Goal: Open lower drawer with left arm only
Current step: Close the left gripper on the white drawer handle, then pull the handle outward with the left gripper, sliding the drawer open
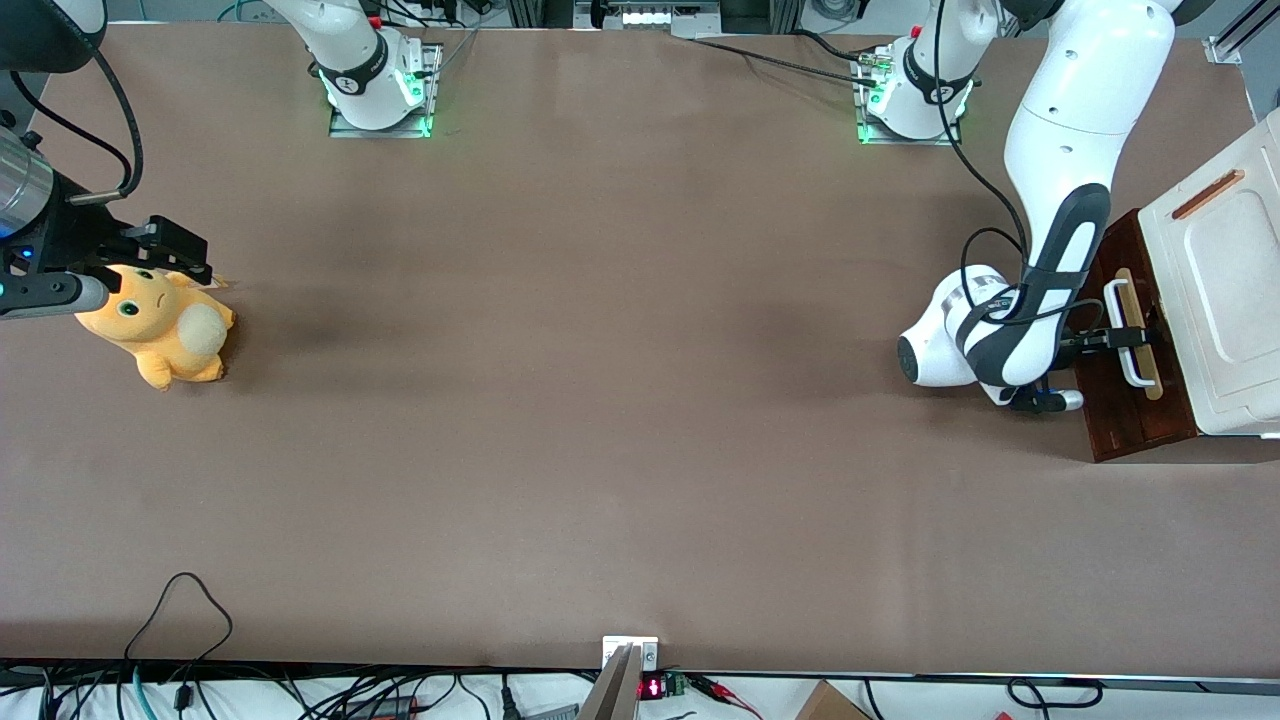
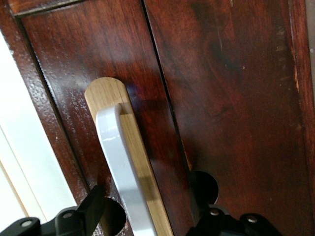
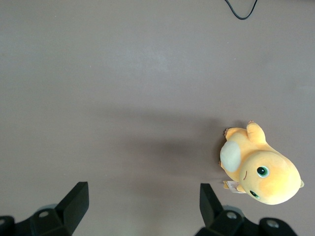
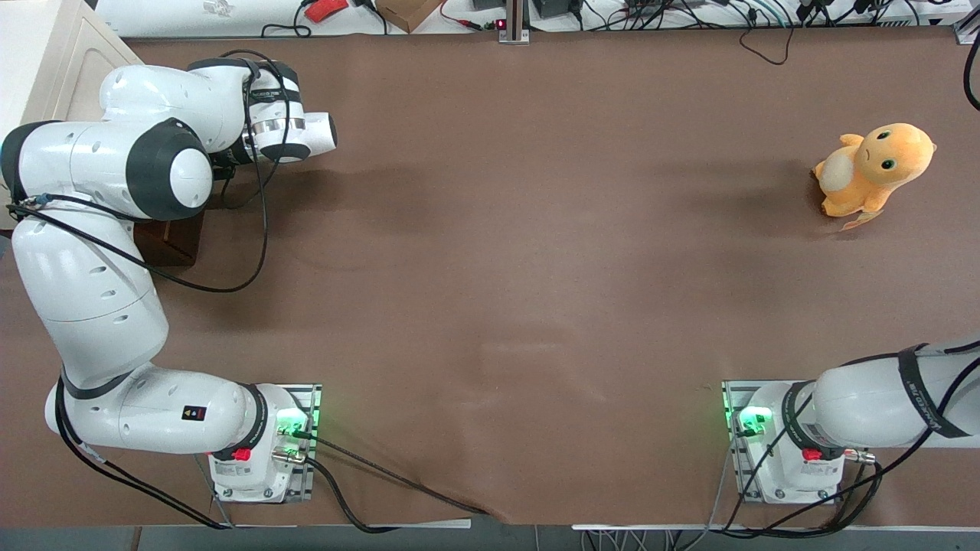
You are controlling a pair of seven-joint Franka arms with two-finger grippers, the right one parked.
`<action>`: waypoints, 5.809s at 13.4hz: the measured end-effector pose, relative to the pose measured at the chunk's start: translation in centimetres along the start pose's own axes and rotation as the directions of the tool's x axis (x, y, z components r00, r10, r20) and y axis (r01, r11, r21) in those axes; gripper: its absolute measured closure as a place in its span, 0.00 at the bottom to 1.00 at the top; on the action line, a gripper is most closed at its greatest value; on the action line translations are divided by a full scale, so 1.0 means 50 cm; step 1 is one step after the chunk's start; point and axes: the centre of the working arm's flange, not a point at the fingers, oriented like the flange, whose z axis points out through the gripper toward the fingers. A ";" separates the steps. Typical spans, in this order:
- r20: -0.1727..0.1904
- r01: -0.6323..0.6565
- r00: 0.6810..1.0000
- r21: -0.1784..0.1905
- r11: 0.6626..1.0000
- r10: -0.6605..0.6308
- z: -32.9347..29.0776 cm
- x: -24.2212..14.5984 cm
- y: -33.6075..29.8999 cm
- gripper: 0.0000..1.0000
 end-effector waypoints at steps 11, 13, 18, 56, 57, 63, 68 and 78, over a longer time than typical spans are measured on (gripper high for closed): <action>0.014 -0.001 1.000 -0.021 1.000 0.001 -0.008 -0.005 0.006 0.30; 0.019 0.000 1.000 -0.025 1.000 0.001 -0.008 -0.006 0.007 0.33; 0.032 -0.002 0.999 -0.022 1.000 0.002 -0.006 -0.010 0.007 0.38; 0.080 0.021 0.997 -0.017 1.000 -0.019 -0.011 -0.022 0.001 0.77; 0.080 0.020 0.997 -0.017 1.000 -0.019 -0.013 -0.022 0.001 0.77; 0.085 0.019 0.996 -0.022 1.000 -0.017 -0.035 -0.028 0.004 0.77; 0.079 0.016 0.997 -0.021 1.000 -0.014 -0.060 -0.035 0.007 0.77; 0.094 0.024 0.995 -0.056 0.998 -0.019 -0.119 -0.047 0.009 0.77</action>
